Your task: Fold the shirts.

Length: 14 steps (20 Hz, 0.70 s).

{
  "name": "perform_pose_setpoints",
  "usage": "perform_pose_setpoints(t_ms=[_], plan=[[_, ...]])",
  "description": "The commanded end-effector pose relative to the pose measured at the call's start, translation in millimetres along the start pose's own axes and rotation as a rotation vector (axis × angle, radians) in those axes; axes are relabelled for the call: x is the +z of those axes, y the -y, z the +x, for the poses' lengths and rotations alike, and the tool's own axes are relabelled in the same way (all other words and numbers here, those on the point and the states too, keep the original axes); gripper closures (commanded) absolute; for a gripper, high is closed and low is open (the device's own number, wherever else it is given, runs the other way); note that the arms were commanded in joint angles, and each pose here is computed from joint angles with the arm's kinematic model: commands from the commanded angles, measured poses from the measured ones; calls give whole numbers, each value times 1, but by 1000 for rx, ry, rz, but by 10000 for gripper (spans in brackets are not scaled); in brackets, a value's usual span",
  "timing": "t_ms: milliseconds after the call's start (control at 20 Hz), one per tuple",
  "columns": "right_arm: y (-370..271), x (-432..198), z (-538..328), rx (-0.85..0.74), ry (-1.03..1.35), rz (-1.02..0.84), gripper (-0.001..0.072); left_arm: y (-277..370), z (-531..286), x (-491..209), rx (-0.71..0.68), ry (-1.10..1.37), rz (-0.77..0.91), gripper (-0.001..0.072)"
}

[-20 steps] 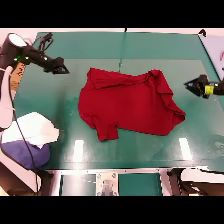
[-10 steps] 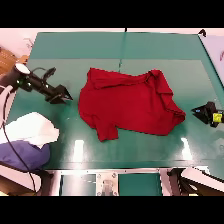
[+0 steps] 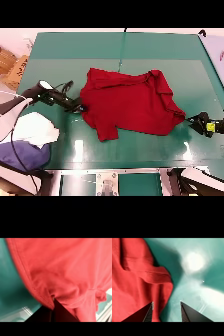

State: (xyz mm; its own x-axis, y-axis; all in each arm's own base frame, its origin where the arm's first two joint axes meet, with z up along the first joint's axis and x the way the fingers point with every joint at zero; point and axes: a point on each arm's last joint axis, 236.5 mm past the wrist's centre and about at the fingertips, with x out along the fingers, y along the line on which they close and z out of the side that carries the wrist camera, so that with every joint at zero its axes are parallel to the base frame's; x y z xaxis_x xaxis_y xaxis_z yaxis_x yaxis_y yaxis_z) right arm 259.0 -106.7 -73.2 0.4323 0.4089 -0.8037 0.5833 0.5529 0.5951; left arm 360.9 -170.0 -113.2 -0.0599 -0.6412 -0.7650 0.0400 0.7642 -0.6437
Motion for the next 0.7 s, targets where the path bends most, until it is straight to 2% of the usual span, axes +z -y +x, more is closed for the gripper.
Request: perform_pose_setpoints(t_ms=[0, 200, 550, 600, 650], plan=[[11, -10, 12, -13, -25, 35, 304, 2, 1, -4, 6, -31, 57, 676], [12, -19, 31, 11, -64, 77, 304, -4, -35, 25, -1, 43, 49, 676], [-16, -63, 84, -11, -269, -53, 307, -5, -44, 35, -1, 76, 51, 676], [-20, -68, 87, -13, -287, -72, 328, -5, -44, 35, -1, 76, 51, 676], [-24, -74, 89, -12, -306, -91, 425, -5, -44, 35, -1, 76, 51, 676]])
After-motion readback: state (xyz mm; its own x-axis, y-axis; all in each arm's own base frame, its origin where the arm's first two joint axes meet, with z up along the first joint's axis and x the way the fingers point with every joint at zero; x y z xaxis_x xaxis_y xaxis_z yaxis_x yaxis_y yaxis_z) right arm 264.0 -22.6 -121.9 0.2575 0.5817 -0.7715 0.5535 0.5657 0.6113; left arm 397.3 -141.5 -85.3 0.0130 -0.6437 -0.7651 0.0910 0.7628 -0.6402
